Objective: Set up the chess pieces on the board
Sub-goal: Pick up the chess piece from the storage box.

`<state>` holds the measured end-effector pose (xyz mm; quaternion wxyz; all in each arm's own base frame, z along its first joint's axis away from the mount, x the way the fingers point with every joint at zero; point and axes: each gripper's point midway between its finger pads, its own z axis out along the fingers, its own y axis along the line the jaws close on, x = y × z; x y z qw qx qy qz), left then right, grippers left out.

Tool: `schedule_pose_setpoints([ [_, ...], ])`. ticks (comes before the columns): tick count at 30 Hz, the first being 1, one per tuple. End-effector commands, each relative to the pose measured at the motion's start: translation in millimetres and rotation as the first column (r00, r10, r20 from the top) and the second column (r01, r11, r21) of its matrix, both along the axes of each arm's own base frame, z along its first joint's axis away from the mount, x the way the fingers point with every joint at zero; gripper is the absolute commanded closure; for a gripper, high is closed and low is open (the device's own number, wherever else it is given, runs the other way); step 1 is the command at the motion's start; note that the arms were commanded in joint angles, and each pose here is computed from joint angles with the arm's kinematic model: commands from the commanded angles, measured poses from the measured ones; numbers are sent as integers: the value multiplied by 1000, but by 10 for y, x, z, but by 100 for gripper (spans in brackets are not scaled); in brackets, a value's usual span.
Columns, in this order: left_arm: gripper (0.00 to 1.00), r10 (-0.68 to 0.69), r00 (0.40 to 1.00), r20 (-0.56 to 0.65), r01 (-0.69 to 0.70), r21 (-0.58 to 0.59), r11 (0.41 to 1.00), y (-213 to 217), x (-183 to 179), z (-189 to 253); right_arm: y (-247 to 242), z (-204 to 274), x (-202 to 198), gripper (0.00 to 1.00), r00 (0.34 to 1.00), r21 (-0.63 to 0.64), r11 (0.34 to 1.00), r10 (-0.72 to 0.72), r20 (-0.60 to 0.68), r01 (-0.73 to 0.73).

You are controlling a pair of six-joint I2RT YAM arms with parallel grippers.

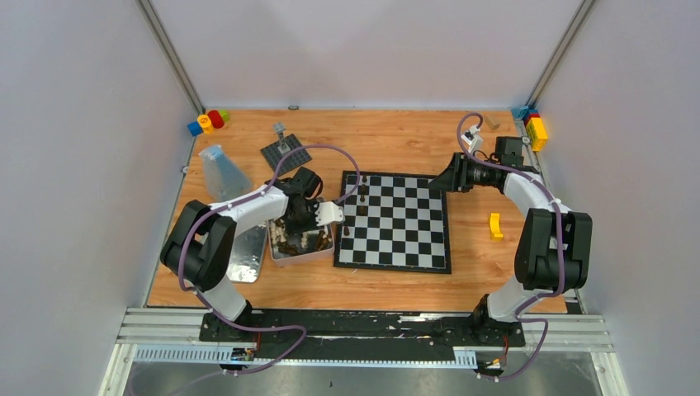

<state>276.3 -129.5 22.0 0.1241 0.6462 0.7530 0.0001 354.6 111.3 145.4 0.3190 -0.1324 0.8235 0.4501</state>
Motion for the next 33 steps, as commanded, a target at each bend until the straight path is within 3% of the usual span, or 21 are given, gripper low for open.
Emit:
schedule_pose_setpoints([
  [1, 67, 8, 1000, 6, -8, -38, 999, -70, -3, -1, 13, 57, 30, 53, 999, 11, 1000, 25, 39, -25],
  [13, 82, 101, 995, -11, -101, -209, 973, -245, -91, 355, 17, 40, 35, 53, 999, 16, 1000, 27, 30, -27],
  [23, 87, 131, 991, -12, -130, -251, 959, -250, -88, 460, 31, 19, 31, 53, 999, 27, 999, 33, 16, -34],
  [29, 99, 143, 989, 19, -128, -344, 930, -410, 17, 696, 29, 43, 30, 53, 999, 23, 999, 33, 26, -33],
  [33, 100, 136, 990, 38, -106, -433, 895, -589, 99, 929, 25, 42, 39, 53, 999, 20, 999, 31, 27, -32],
])
